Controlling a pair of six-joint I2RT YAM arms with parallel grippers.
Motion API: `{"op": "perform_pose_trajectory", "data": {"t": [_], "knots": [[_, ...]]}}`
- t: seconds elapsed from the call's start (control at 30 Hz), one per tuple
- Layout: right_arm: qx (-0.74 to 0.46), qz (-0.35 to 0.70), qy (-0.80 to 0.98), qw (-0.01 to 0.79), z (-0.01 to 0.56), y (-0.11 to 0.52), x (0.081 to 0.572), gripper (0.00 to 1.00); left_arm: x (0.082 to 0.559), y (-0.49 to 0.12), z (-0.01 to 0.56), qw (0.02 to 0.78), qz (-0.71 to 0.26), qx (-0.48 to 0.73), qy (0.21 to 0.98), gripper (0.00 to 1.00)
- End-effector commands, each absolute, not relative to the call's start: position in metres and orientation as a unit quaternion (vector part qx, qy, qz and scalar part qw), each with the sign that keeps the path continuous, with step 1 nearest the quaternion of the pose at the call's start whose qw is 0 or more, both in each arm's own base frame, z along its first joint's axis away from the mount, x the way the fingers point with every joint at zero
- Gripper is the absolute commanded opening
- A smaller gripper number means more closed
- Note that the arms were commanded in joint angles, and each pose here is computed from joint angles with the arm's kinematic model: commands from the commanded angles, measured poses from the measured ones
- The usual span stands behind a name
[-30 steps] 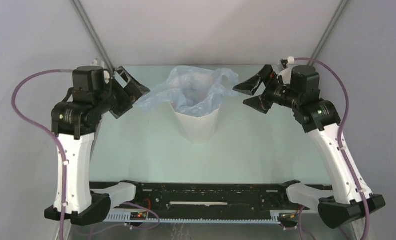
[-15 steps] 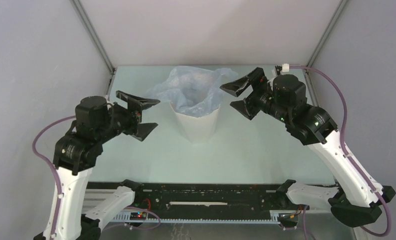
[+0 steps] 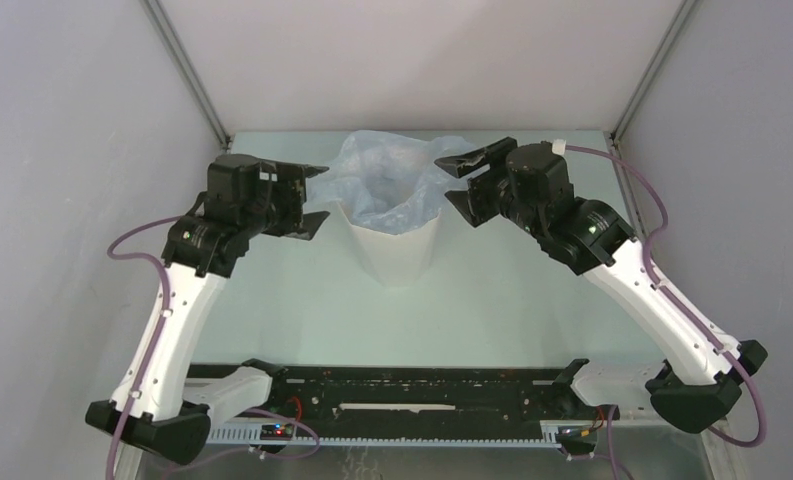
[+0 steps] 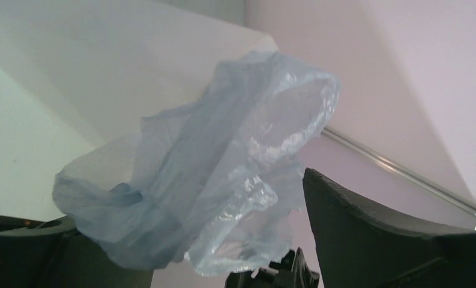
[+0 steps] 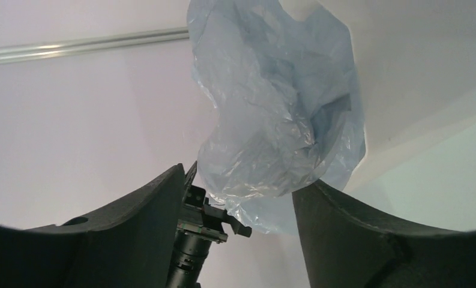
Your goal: Put the trash bags into the trash bin
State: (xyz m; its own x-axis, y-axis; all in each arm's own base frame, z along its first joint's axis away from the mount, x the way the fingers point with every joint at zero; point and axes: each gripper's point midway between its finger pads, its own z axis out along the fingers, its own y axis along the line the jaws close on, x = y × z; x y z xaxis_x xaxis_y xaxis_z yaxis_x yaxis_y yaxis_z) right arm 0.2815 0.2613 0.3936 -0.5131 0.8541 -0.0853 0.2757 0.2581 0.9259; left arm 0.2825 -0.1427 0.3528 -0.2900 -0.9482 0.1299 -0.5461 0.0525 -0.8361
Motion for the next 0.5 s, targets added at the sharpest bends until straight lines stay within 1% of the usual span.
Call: {"op": "perform_pose_trajectory", "data": {"t": [0.0,0.03,0.1,0.13,0.17,0.23,0.27,0.3,0.33,0.4,0.47], "knots": [[0.419,0.475,0.702,0.326,0.402,0.255,0.292,0.69,0.300,-0.125,0.350,0.275,-0.396,-0.559,0.675,0.82],[0.419,0.473,0.703,0.326,0.400,0.256,0.293,0.63,0.303,-0.121,0.350,0.286,-0.389,-0.557,0.675,0.78],[0.416,0.473,0.705,0.325,0.399,0.256,0.293,0.47,0.306,-0.113,0.353,0.317,-0.375,-0.542,0.682,0.66],[0.412,0.472,0.708,0.326,0.396,0.256,0.292,0.36,0.305,-0.110,0.353,0.325,-0.369,-0.537,0.685,0.60],[0.408,0.468,0.712,0.327,0.392,0.254,0.290,0.28,0.303,-0.108,0.350,0.330,-0.363,-0.534,0.689,0.52],[0.395,0.466,0.723,0.323,0.383,0.251,0.285,0.07,0.300,-0.105,0.345,0.341,-0.361,-0.519,0.696,0.32],[0.380,0.467,0.731,0.322,0.378,0.249,0.282,0.00,0.300,-0.105,0.342,0.345,-0.363,-0.510,0.699,0.24],[0.361,0.467,0.741,0.321,0.375,0.246,0.275,0.00,0.299,-0.106,0.338,0.347,-0.366,-0.498,0.705,0.18],[0.336,0.458,0.755,0.327,0.370,0.242,0.268,0.00,0.298,-0.106,0.336,0.349,-0.371,-0.486,0.710,0.15],[0.272,0.453,0.779,0.337,0.361,0.236,0.253,0.00,0.298,-0.107,0.333,0.367,-0.385,-0.445,0.721,0.13],[0.213,0.453,0.793,0.348,0.356,0.228,0.240,0.00,0.294,-0.105,0.325,0.377,-0.385,-0.411,0.736,0.03]]}}
